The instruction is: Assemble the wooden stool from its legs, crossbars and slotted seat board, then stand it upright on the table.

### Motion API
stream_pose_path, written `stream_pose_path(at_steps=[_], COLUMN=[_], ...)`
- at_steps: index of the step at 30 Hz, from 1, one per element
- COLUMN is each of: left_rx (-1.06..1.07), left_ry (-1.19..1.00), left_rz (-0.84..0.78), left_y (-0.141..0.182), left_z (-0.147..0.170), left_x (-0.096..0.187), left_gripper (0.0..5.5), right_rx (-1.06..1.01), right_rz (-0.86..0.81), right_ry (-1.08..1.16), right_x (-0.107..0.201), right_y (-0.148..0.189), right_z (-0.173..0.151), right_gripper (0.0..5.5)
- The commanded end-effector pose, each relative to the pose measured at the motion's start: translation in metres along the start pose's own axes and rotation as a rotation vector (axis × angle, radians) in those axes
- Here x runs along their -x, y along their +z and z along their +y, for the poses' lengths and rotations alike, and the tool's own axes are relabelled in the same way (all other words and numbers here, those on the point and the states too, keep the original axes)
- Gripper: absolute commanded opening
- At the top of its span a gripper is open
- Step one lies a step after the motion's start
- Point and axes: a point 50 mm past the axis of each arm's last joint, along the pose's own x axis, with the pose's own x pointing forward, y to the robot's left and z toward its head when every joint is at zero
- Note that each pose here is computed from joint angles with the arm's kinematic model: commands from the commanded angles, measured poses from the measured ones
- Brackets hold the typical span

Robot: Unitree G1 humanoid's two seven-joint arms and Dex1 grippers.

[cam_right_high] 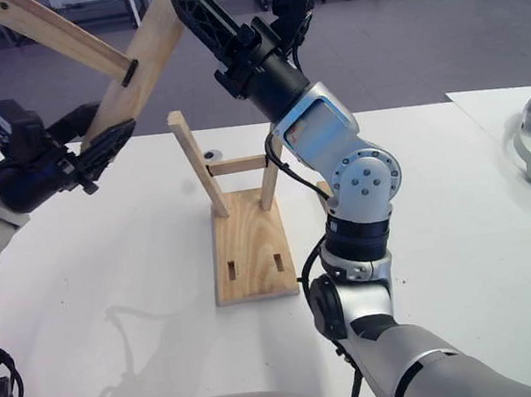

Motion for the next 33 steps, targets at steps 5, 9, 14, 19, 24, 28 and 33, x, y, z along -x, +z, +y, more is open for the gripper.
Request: stream_pose_path(at_steps=[5,9,14,19,24,28,33], left_rx=[-0.055,-0.045,-0.049,-0.041,0.056,0.191,0.294], left_ry=[-0.069,-0.063,-0.17,-0.211,-0.283,-0.283,-0.146], left_rz=[-0.061,-0.062,-0.014,0.0,0.046,0.133,0.207], left_y=[0.01,0.008,0.003,0.001,-0.014,-0.048,-0.076], left_z=[-0.02,-0.023,-0.032,-0.033,-0.049,-0.078,-0.085], left_x=[-0.015,-0.016,-0.013,-0.013,-0.013,-0.009,0.009], left_gripper=[2.03,2.03,2.03,2.03,2.03,2.96,3.83], right_rx=[-0.103,-0.117,-0.141,-0.152,-0.142,-0.045,0.102], right_rz=[-0.035,-0.091,-0.056,0.012,0.012,-0.032,-0.003], right_ry=[-0.183,-0.184,-0.141,-0.151,-0.224,-0.45,-0.749], right_x=[0.007,0.007,0.012,0.027,0.054,0.11,0.177], right_y=[-0.003,0.002,0.0,-0.005,-0.008,-0.013,-0.021], right_z=[-0.019,-0.017,-0.017,-0.019,-0.022,-0.034,-0.055], right_gripper=[2.85,2.85,2.13,1.09,1.04,1.04,1.03])
